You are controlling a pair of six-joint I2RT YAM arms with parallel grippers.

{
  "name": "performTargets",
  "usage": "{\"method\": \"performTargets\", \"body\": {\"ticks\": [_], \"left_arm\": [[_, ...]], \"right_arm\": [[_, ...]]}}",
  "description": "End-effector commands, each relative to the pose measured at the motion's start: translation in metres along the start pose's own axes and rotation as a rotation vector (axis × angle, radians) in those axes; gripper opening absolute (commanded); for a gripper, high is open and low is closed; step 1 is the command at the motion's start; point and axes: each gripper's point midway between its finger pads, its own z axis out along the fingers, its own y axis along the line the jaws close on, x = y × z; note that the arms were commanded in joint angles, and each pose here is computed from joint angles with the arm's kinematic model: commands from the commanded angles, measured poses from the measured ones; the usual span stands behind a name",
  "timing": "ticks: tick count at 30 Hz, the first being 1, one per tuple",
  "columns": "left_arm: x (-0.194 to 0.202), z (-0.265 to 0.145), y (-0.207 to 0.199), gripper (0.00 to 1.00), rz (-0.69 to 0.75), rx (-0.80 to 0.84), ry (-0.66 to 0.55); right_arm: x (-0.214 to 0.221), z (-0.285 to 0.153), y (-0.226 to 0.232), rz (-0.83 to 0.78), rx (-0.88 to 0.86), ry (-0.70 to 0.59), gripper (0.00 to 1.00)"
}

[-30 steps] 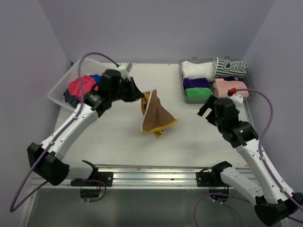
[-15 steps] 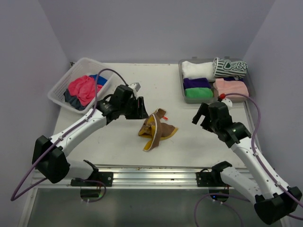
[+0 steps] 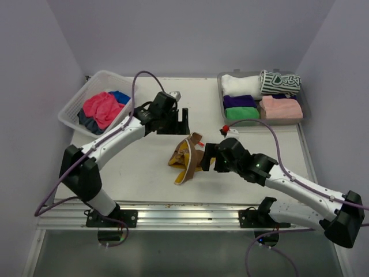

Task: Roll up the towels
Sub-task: Move the towel to the center of the board, then flatten the towel

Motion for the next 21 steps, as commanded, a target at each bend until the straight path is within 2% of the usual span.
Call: {"method": "performTargets", "body": {"ticks": [1,5,8,11,12,13,17,18,20,21], "left_arm": [[-0.009,0.035,0.0,0.88,0.037,0.015,0.06],[-0.019,0.067,-0.005,0.82,0.033,0.082,0.122],[-0.012,0.086,-0.005,0.71,0.032,0.103,0.179],[-0.003,0.094,-0.005,0.37,0.027,0.121,0.217],[-0.004,0.094,-0.005,0.12,0.029,0.123,0.216],[-0.004,0.092,-0.007,0.01,0.03,0.125,0.219],[-0.012,0.081,-0.004,0.0,0.024,0.137,0.195],[-0.016,0.078,-0.001,0.0,0.018,0.136,0.182],[-0.024,0.068,0.003,0.0,0.008,0.141,0.15],[-0.028,0.064,0.004,0.0,0.002,0.142,0.138]], "right_arm": [[-0.004,0.002,0.043,-0.016,-0.063,-0.057,0.97],[0.014,0.019,0.066,-0.057,-0.069,-0.03,0.96],[0.03,0.039,0.07,-0.081,-0.026,-0.001,0.93],[0.038,0.055,0.068,-0.066,0.0,0.002,0.81],[0.038,0.057,0.066,-0.062,0.008,-0.004,0.71],[0.038,0.063,0.065,-0.051,0.021,-0.017,0.66],[0.029,0.077,0.068,-0.077,0.043,-0.06,0.44],[0.028,0.079,0.069,-0.087,0.051,-0.067,0.34],[0.021,0.086,0.068,-0.1,0.069,-0.074,0.22],[0.018,0.086,0.068,-0.102,0.075,-0.079,0.05]]}}
